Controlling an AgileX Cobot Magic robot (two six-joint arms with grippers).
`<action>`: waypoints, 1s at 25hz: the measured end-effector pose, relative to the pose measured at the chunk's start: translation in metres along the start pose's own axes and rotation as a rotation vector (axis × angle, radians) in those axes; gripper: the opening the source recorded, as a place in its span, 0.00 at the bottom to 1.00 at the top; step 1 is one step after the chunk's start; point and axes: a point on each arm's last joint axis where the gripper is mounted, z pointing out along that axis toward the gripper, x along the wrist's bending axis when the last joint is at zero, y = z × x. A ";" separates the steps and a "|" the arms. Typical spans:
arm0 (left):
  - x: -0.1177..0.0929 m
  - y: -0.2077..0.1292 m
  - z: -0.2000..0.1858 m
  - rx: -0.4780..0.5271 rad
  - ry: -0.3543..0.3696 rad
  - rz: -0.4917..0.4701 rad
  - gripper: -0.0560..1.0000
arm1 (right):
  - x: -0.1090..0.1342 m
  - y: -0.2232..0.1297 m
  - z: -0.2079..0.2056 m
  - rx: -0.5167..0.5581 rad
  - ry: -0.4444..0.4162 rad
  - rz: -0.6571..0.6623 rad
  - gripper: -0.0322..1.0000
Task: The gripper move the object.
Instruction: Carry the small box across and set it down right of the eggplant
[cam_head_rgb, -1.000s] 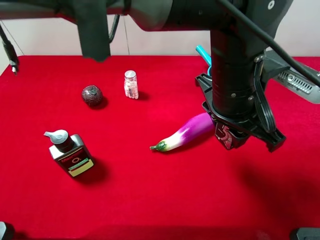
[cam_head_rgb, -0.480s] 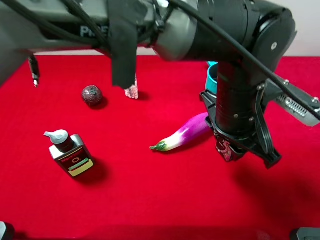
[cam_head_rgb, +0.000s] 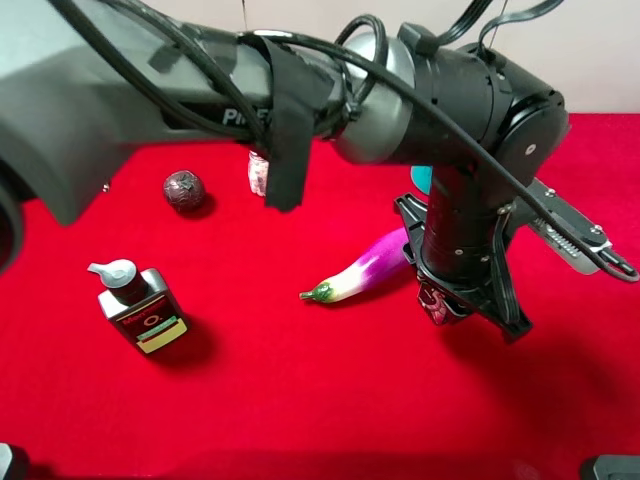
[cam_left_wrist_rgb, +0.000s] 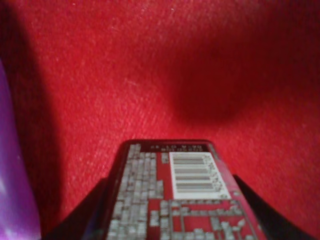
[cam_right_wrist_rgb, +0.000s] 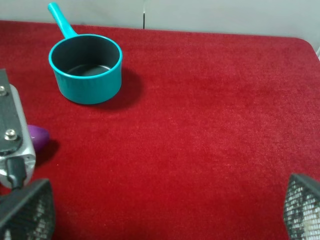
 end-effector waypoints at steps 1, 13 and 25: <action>0.000 0.000 0.002 0.001 0.005 -0.003 0.47 | 0.000 0.000 0.000 0.000 0.000 0.000 0.70; 0.004 0.008 0.031 -0.067 0.038 -0.050 0.47 | 0.000 0.000 0.000 0.000 0.000 0.000 0.70; 0.004 0.011 0.040 -0.082 0.040 -0.065 0.47 | 0.000 0.000 0.000 -0.001 0.000 0.000 0.70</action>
